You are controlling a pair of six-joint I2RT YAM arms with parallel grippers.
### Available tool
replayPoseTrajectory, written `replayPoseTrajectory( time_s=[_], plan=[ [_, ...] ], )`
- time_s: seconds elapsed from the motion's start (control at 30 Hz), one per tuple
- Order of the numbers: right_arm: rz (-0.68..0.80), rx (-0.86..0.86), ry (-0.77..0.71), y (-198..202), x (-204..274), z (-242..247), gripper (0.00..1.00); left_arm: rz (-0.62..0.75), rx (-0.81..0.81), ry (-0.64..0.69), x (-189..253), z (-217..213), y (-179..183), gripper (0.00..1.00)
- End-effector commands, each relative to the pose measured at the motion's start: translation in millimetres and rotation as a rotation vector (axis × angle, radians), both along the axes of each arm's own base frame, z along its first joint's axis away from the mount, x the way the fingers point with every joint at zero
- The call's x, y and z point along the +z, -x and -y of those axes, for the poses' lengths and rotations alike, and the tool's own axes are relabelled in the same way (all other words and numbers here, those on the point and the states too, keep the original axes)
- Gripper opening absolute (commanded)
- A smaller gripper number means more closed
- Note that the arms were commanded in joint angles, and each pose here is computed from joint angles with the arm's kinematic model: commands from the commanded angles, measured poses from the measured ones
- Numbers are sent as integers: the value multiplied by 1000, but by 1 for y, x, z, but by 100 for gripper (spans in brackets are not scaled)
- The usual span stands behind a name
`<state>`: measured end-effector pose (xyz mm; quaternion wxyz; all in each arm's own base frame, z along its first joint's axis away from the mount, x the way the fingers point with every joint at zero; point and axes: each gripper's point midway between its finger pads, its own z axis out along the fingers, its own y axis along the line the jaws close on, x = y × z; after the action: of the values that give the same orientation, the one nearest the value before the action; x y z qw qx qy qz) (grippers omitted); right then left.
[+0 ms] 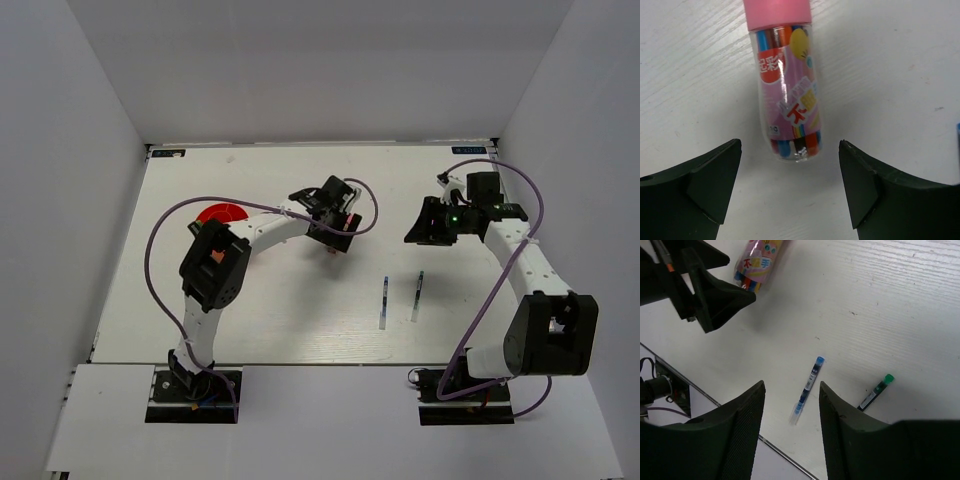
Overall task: Sort the stationery into containers
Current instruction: Grab a piece of stationery with the left arm
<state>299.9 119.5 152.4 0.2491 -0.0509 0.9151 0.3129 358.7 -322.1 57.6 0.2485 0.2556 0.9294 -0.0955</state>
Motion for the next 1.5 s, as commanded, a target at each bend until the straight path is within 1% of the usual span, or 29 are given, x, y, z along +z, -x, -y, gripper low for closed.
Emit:
replayPoseTrajectory(
  time_s=[0.0, 0.1, 0.23, 0.3, 0.33, 0.47, 0.53, 0.63, 0.87, 0.93, 0.97, 1.03, 1.07, 1.13, 1.17, 1.23, 1.27, 1.3, 1.33, 1.37, 1.43, 1.47],
  plan=[
    [31, 9, -55, 1, 13, -3, 51, 67, 29, -25, 9, 1, -14, 89],
    [29, 11, -67, 2, 14, -3, 51, 71, 46, -42, -1, -5, -14, 89],
    [28, 15, -75, 2, 14, -4, 52, 73, 66, -26, -12, -7, -13, 89],
    [29, 16, -83, 2, 15, -4, 54, 106, 77, 11, -7, -1, -19, 89],
    [28, 16, -83, 2, 15, -4, 54, 95, 90, 8, -14, -5, -16, 89],
    [25, 15, -86, 1, 14, -3, 55, 135, 111, 68, -10, 5, -19, 89],
    [25, 23, -95, 1, 15, -5, 55, 148, 129, 51, -17, -1, -19, 89],
    [17, 27, -103, 3, 14, -6, 55, 206, 149, 69, -13, 1, -26, 89],
    [11, 38, -122, 4, 15, -9, 55, 245, 171, 74, -11, 2, -32, 86],
    [14, 39, -125, 3, 15, -9, 55, 246, 173, 68, -15, 1, -30, 81],
    [8, 39, -127, 4, 14, -9, 55, 242, 176, 65, -17, -1, -29, 73],
    [5, 41, -131, 4, 14, -10, 55, 243, 178, 61, -20, -3, -24, 63],
    [5, 42, -133, 5, 15, -10, 55, 249, 176, 63, -19, -3, -23, 48],
    [7, 44, -137, 5, 16, -10, 55, 244, 170, 55, -20, -4, -17, 30],
    [7, 46, -138, 5, 16, -10, 55, 248, 170, 54, -17, -5, -16, 15],
    [6, 20, -142, 2, 16, -3, 55, 258, 165, 58, -5, -7, -14, 3],
    [1, 20, -145, 3, 15, -3, 55, 264, 163, 53, -1, -8, -14, 0],
    [8, 21, -145, 2, 17, -3, 56, 275, 153, 59, 8, -6, -16, 0],
    [15, 23, -145, 2, 18, -3, 56, 291, 136, 60, 29, -7, -16, 0],
    [7, 23, -148, 3, 16, -3, 62, 296, 129, 57, 38, -8, -16, 0],
    [13, 37, -150, 4, 16, -3, 67, 322, 89, 36, 72, -10, -18, 0],
    [14, 41, -160, 4, 18, -4, 68, 349, 72, 50, 107, -8, -22, 0]
  ],
)
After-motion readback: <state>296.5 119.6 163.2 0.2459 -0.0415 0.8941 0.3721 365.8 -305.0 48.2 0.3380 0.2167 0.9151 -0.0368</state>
